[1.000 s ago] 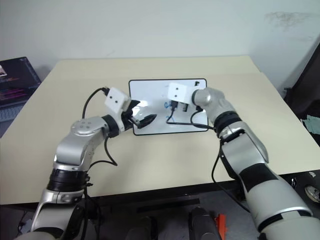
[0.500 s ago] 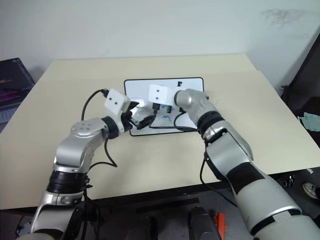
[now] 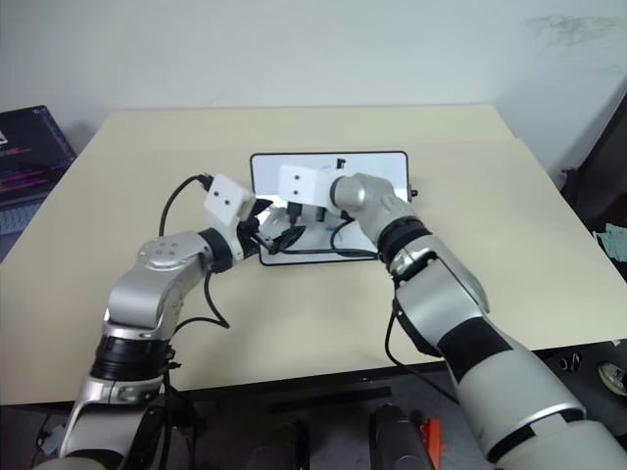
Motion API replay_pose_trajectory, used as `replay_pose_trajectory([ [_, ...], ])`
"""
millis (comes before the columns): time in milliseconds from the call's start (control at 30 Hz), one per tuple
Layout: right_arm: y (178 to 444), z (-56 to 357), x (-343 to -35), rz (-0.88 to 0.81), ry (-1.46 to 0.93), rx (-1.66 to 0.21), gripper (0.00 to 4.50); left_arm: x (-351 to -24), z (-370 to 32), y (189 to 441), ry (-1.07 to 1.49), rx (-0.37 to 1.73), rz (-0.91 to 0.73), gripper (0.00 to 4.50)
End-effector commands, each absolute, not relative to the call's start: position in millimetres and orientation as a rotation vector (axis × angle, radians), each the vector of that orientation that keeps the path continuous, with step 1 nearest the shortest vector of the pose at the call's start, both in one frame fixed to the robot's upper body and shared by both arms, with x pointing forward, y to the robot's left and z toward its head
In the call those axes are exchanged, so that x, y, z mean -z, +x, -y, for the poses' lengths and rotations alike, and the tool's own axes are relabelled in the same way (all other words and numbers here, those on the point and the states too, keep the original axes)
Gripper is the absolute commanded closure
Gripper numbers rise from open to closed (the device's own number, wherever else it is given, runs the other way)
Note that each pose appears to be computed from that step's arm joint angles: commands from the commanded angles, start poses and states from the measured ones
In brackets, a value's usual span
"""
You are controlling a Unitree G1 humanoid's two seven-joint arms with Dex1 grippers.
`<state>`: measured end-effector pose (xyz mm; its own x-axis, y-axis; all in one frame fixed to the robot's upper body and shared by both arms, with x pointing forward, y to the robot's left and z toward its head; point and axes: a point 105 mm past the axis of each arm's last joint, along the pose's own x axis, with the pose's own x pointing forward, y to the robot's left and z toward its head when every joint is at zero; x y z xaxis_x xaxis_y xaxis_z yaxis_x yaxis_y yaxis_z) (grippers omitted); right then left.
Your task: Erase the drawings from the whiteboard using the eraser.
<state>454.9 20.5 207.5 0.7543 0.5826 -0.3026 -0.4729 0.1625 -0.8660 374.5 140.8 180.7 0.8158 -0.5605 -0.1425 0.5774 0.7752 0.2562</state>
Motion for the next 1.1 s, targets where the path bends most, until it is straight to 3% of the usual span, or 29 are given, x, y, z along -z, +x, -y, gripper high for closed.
replay_pose_trajectory([
  [33,464.4,6.4,-206.0,0.045,-1.218,-0.695,3.49,-196.7,-139.1,373.8,0.307,0.615,0.004,0.00],
  [800,471.5,130.1,-167.0,-0.218,-1.385,-0.624,3.49,-197.8,-134.8,376.3,0.312,0.639,0.007,0.00],
  [1100,475.1,125.8,-183.3,-0.178,-1.340,-0.591,3.49,-198.4,-134.0,377.4,0.315,0.645,0.009,0.00],
])
